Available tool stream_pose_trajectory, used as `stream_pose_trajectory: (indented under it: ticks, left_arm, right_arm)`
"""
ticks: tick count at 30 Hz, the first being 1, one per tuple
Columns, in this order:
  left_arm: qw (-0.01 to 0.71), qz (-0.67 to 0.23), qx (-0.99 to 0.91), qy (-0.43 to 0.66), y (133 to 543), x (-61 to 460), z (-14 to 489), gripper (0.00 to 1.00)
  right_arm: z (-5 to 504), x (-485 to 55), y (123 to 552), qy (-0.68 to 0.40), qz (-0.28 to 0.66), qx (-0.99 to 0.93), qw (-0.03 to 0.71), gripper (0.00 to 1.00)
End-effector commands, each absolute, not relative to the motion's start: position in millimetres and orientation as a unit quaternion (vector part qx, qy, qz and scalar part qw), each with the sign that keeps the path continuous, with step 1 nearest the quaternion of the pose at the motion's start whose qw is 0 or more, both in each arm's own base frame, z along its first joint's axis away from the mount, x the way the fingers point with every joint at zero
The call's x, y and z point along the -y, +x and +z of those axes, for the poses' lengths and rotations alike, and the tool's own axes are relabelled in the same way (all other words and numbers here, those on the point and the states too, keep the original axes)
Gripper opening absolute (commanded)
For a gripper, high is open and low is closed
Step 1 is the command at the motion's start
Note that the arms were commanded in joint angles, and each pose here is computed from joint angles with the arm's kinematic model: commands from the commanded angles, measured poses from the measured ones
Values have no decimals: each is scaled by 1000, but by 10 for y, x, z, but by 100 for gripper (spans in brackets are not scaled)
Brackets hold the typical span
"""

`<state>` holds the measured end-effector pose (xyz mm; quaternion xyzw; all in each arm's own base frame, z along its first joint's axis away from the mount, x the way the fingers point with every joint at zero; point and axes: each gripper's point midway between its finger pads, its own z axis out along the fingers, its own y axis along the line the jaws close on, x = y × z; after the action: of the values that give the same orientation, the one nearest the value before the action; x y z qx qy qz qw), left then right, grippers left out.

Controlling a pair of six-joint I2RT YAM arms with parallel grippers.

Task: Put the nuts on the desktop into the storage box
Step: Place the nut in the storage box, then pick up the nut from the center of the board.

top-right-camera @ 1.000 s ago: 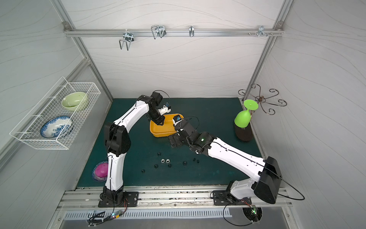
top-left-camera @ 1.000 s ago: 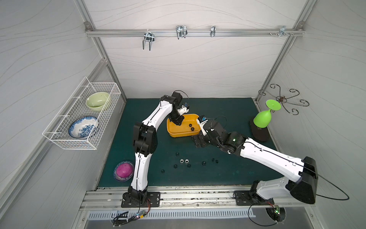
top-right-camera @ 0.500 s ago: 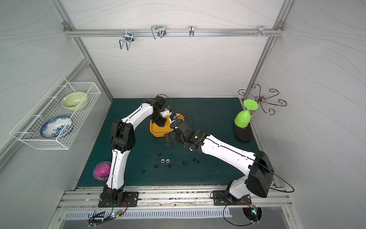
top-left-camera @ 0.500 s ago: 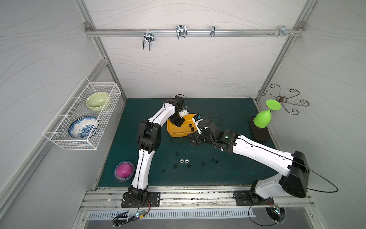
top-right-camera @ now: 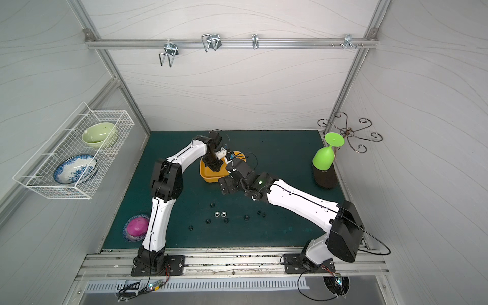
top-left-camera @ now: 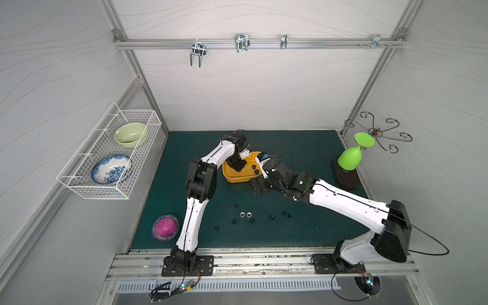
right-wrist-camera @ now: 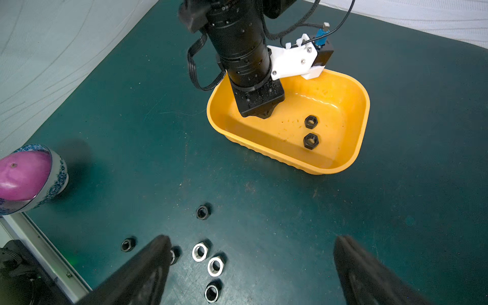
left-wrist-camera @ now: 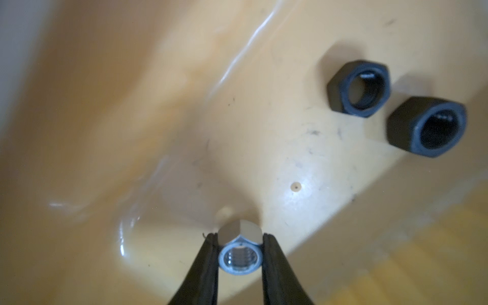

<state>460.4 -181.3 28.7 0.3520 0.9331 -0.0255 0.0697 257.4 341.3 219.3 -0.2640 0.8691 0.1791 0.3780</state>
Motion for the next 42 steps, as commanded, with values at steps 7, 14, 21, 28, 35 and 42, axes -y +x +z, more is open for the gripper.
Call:
stream_pose_trajectory:
  ticks: [7, 14, 21, 28, 35, 42]
  left_arm:
    - [71, -18, -934, 350, 4668, 1788, 167, 28]
    - [71, -16, -933, 351, 4676, 1781, 169, 38]
    - [87, -12, -932, 352, 4712, 1783, 315, 60]
    - [128, -20, -928, 350, 4726, 1818, 771, 60]
    - [180, -33, -919, 348, 4675, 1851, 1360, 61]
    - [228, -44, -910, 345, 4520, 1834, 1948, 61]
  right_arm:
    - [2237, -3437, 2535, -262, 189, -866, 381, 99]
    - [2220, -3420, 2527, -261, 188, -867, 380, 99]
    - [2246, -3377, 2531, -258, 182, -868, 384, 99]
    - [2273, -3295, 2525, -256, 170, -870, 387, 99]
    - [2319, -3250, 2517, -259, 165, -867, 392, 99]
    - [2350, -3242, 2511, -265, 162, -866, 393, 99]
